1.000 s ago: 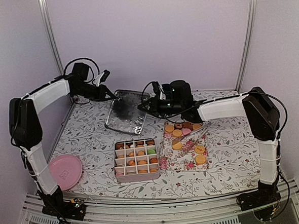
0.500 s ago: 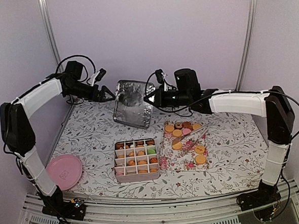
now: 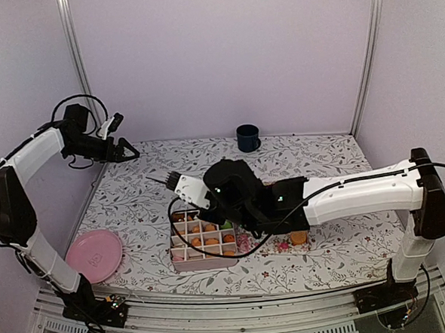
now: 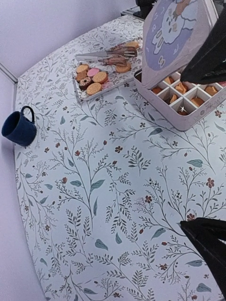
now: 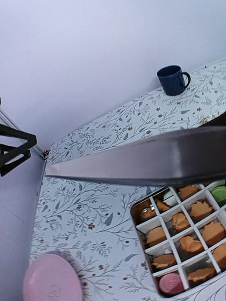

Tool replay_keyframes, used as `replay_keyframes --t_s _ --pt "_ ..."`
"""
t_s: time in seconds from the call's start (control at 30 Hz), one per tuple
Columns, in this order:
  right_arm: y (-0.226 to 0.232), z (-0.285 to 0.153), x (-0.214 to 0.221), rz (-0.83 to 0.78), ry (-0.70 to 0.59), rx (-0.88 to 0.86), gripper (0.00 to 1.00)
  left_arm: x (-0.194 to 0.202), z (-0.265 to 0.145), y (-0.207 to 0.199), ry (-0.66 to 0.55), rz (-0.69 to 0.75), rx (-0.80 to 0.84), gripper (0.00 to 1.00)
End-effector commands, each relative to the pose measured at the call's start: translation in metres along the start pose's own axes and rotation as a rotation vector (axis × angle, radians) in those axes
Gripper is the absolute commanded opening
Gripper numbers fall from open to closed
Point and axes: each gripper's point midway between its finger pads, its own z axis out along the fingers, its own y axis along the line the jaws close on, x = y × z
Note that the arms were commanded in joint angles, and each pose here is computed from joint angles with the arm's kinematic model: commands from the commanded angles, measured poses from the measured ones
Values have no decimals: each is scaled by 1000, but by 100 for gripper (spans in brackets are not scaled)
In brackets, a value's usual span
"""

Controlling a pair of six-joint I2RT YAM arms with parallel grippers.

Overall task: Pack the cookies
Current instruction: Pass from the left arm to the right, then place the box lid on the packing box.

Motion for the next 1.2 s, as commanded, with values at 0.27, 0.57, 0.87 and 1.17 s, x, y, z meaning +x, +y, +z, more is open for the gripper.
replay_keyframes --t_s 0.27,0.57,0.87,1.17 --pt "56 -2 59 -583 180 135 2 28 7 -10 50 52 26 99" --pt "110 -16 79 -617 200 -7 16 43 33 -32 119 119 49 99" --pt "133 -29 75 -530 199 -117 49 64 64 -59 214 199 114 99" --pt "153 -49 83 -376 209 -302 69 69 83 -70 258 243 156 99"
